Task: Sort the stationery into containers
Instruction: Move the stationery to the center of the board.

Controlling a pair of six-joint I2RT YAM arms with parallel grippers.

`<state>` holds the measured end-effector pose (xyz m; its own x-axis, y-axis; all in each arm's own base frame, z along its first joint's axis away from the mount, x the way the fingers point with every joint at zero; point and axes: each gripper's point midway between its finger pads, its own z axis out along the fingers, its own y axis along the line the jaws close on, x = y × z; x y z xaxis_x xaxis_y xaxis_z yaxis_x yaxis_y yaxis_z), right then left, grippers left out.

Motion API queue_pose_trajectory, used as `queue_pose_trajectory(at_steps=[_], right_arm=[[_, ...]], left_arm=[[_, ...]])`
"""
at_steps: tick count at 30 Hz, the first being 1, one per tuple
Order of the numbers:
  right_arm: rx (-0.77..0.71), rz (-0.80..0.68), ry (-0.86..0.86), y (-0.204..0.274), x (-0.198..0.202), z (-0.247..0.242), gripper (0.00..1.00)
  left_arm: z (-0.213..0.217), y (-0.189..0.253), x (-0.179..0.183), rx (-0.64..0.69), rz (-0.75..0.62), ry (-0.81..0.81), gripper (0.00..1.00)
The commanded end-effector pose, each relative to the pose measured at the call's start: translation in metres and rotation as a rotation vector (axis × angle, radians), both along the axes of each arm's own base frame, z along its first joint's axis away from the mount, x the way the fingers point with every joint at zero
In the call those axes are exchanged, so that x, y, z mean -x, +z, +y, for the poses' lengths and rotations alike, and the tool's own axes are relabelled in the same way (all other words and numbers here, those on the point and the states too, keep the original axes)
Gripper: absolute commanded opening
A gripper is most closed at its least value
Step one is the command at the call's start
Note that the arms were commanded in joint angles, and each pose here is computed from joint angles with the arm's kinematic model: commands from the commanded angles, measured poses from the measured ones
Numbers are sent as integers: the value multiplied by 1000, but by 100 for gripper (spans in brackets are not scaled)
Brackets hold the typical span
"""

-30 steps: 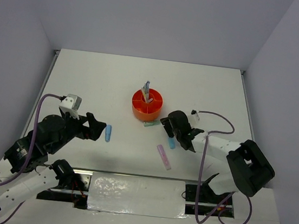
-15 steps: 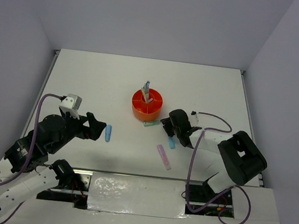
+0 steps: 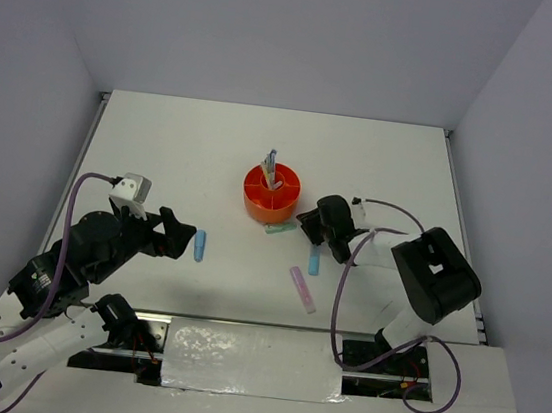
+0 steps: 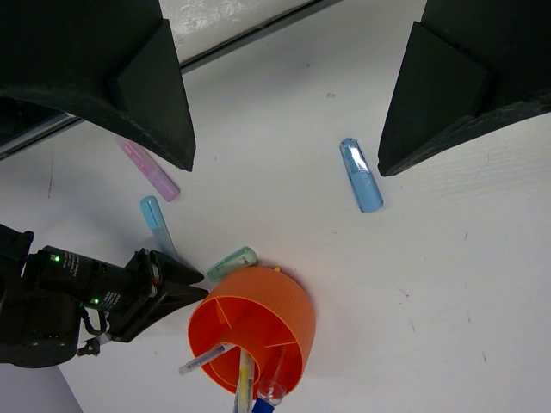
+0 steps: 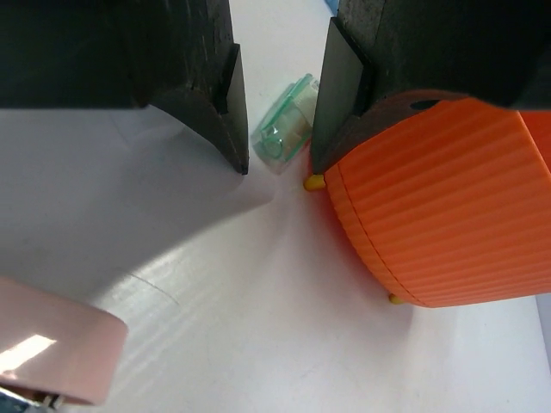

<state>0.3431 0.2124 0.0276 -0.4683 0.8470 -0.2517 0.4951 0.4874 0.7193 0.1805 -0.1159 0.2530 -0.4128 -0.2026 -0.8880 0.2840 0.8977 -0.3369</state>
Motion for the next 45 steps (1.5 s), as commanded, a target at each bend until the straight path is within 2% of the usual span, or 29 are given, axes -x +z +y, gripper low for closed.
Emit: queue_pose_trajectory(at_steps=[1,12,21,27,36,45], right_arm=[[-3,-47,21,9,-16,5,42],[-103,-103,54,4,-14,14,41],[-182,-153,71,7,15,12,40],[-184,-135,103,0,24,16,39],[-147,-88,48,-12,24,7,38],[-79,-93,12,-7,7,-3,38]], left_arm=[[-1,5,-4,8,-19,7,99],[-2,5,-4,8,-18,-1,99],[-4,5,-4,7,-17,-4,99],[-3,5,-4,9,-19,-6,99],[-3,6,-3,13,-21,-7,99],[-4,6,-3,11,-23,-13,99]])
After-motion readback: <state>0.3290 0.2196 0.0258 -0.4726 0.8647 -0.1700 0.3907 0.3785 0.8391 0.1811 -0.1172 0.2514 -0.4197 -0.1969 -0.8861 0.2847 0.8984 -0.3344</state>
